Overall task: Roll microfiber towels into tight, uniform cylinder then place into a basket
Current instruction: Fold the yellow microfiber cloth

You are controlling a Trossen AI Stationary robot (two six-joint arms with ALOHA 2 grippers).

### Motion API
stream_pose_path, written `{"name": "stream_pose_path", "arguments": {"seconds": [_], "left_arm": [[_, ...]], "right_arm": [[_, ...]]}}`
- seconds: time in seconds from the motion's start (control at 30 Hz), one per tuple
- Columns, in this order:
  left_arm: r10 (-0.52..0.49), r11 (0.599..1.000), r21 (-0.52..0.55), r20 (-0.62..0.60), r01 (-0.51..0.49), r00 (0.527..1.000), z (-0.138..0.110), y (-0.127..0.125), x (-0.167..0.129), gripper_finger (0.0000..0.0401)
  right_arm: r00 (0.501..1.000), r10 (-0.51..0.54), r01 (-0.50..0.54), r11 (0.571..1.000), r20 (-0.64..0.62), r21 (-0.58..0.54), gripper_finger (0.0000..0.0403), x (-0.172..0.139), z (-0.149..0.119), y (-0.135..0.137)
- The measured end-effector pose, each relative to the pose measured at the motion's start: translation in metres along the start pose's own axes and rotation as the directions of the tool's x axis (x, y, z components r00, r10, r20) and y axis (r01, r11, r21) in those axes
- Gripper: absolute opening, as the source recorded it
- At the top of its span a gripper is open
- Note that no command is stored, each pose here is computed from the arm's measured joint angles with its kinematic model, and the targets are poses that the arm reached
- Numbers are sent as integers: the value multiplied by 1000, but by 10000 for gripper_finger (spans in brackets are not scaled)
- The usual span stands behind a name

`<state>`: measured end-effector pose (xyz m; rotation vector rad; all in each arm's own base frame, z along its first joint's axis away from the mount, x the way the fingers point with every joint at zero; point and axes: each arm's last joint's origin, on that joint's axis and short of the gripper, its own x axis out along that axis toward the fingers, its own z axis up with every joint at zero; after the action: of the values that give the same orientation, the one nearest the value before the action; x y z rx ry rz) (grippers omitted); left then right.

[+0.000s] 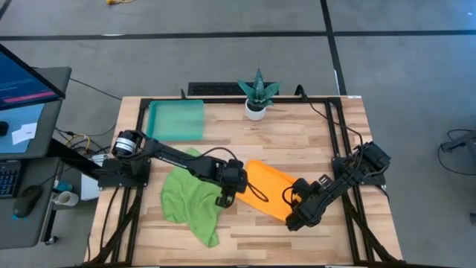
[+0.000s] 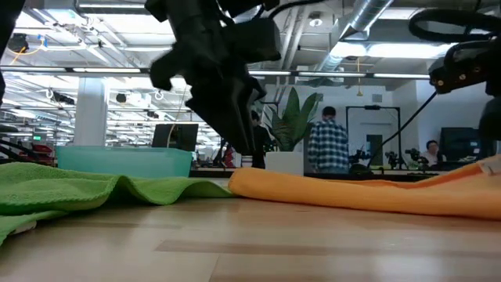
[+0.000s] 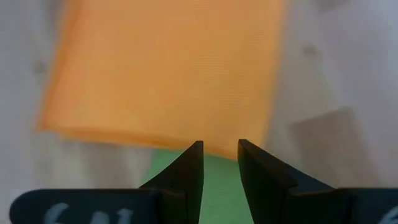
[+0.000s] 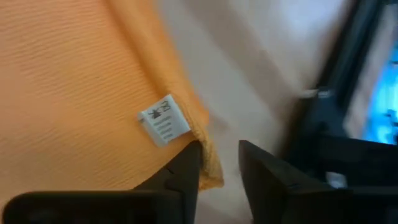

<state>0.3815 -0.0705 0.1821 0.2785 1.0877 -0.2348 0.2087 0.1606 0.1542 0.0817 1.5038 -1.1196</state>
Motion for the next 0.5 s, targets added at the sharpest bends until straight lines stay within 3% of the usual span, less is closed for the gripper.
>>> {"name": "stream_pose_path", "arguments": {"seconds": [0.13, 0.33, 0.5], "left_arm": [[-21, 999, 36, 12, 21, 1000, 3, -11, -1, 91], [-98, 989, 121, 85, 88, 992, 11, -31, -2, 91], [-105, 987, 133, 85, 93, 991, 12, -36, -2, 91]], "right_arm": [[998, -63, 63, 998, 5, 0, 170, 0, 1, -6], [999, -35, 35, 999, 11, 6, 186, 0, 1, -3], [999, -23, 23, 1000, 40, -4, 208, 0, 2, -2]]}}
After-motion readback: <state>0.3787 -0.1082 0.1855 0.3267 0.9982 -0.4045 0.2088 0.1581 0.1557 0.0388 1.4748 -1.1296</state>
